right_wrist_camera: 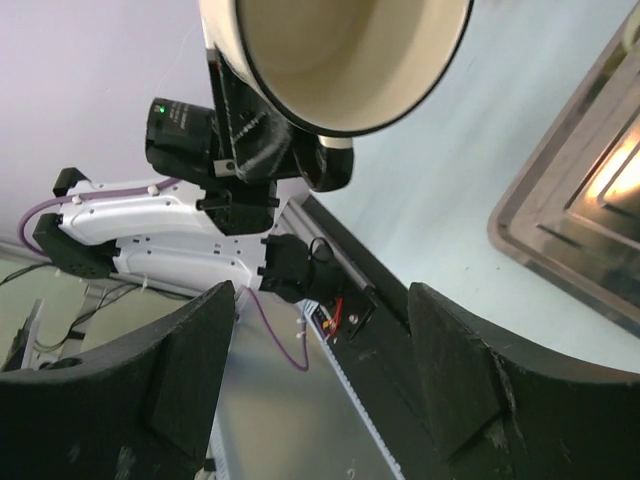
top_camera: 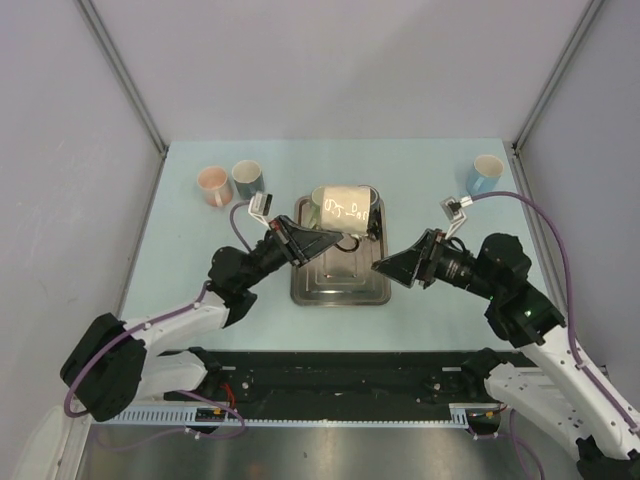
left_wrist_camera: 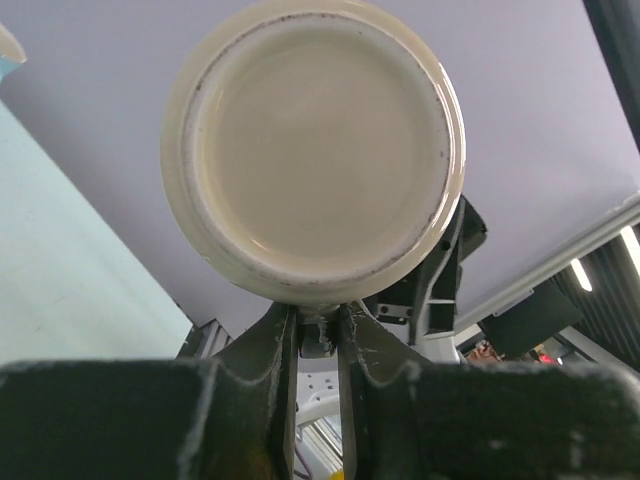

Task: Turn the mug right side up

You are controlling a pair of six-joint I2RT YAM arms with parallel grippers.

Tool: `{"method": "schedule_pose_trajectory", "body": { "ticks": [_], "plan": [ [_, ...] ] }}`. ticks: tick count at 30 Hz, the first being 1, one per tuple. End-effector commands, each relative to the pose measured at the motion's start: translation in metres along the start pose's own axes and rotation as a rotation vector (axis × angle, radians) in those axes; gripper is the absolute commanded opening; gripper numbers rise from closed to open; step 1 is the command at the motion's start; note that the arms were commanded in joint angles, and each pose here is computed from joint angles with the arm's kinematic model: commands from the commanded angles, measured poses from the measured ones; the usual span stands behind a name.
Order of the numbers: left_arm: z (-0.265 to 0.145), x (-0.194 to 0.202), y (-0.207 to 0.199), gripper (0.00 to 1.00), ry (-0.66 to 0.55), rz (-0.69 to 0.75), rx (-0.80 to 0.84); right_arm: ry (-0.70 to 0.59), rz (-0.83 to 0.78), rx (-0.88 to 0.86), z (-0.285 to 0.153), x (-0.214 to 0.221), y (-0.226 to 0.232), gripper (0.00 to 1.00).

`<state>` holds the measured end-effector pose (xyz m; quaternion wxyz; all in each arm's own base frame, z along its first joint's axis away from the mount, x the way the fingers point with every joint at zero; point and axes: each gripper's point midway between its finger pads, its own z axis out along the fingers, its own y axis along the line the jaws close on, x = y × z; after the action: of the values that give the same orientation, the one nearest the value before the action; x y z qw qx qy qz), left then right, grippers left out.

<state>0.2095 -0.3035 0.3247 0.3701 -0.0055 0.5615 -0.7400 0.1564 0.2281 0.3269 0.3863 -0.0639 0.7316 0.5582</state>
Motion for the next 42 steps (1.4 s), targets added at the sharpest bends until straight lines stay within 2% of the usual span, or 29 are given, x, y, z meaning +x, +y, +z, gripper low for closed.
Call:
{"method": "schedule_pose_trajectory", "body": {
  "ticks": [1, 9, 16, 31, 35, 39, 42],
  "plan": [
    [-0.004, -0.012, -0.062, 0.00, -0.049, 0.099, 0.196, -0.004, -0.004, -0.045, 0.012, 0.000, 0.012, 0.74],
    [0.002, -0.008, -0.070, 0.00, -0.030, 0.150, 0.180, 0.003, -0.033, -0.104, 0.041, 0.007, 0.027, 0.72],
    [0.003, -0.003, -0.072, 0.00, -0.033, 0.134, 0.176, -0.124, -0.076, -0.047, 0.051, -0.014, 0.021, 0.68],
    [0.004, 0.003, -0.085, 0.00, -0.017, 0.129, 0.210, -0.064, -0.057, -0.086, 0.068, -0.004, 0.021, 0.61],
    [0.005, 0.007, -0.087, 0.00, -0.006, 0.123, 0.216, -0.072, -0.055, -0.089, 0.068, -0.006, 0.022, 0.53],
    [0.004, 0.010, -0.088, 0.00, 0.000, 0.119, 0.222, -0.080, -0.051, -0.101, 0.069, -0.008, 0.025, 0.40],
    [0.004, 0.011, -0.088, 0.00, 0.005, 0.119, 0.224, -0.075, -0.045, -0.103, 0.070, -0.007, 0.025, 0.35]
  ]
}}
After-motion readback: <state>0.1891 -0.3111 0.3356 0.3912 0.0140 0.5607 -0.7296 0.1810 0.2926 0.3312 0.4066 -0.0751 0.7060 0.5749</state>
